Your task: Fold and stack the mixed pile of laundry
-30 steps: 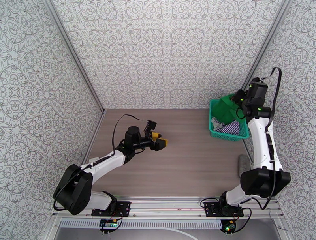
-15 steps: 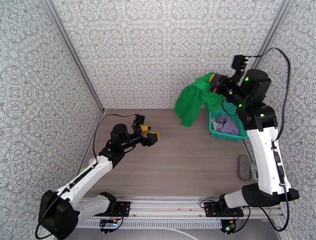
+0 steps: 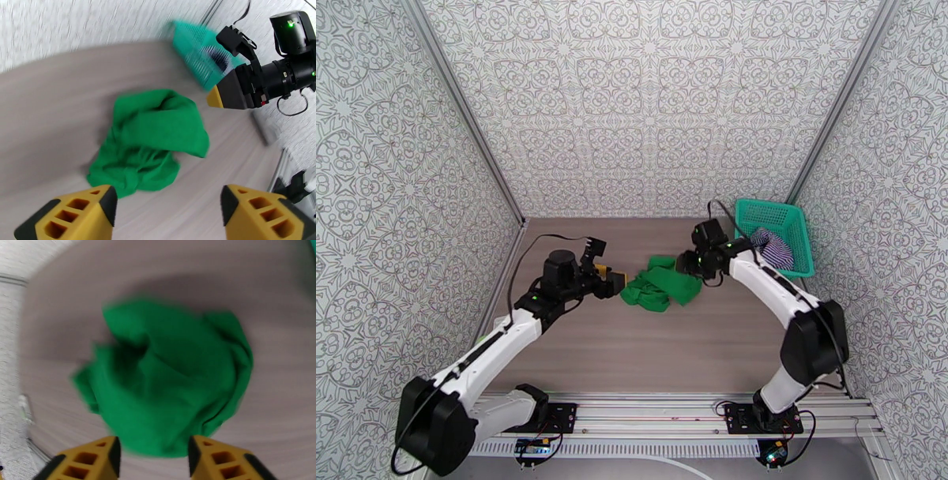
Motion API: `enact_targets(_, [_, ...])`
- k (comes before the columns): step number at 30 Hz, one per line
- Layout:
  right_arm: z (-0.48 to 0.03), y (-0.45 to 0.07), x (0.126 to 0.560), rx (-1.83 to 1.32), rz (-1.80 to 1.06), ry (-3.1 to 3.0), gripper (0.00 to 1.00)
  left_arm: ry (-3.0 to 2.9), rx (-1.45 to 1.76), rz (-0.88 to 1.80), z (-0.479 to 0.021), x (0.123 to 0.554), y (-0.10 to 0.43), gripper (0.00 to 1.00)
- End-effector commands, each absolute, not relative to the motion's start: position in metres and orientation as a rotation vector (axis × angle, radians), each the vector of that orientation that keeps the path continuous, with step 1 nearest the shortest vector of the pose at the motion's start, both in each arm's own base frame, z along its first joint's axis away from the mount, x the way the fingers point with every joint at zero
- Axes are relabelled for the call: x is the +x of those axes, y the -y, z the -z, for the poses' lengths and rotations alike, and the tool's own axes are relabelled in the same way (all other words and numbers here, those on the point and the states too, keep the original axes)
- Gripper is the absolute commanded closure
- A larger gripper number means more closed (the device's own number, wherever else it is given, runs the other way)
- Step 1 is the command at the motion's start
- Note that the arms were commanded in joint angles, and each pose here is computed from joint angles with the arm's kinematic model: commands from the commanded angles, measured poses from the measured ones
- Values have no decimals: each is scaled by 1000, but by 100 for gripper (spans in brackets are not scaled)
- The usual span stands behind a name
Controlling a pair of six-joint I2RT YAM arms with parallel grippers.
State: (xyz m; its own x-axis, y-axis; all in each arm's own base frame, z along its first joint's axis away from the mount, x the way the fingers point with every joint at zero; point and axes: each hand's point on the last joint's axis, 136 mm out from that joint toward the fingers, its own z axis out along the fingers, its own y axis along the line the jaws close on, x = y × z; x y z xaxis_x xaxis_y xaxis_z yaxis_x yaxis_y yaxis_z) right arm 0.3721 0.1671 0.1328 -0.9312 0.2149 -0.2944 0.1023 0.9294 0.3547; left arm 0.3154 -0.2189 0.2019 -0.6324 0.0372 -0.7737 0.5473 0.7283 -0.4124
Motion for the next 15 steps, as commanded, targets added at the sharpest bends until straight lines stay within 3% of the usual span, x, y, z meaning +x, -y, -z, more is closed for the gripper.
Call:
enact_targets(1, [-147,-136,377,284,-412,-2699,42,-2315,499,710,-152,300,220,36])
enact_targets(6, [-154,-119,364,161,-301,-2726,32,-2433,478,684,-107,298,223,39])
enact_targets(15, [-124,-170,315,-45,-347,-2802,33,-2576,458,592,-58,317,220,41])
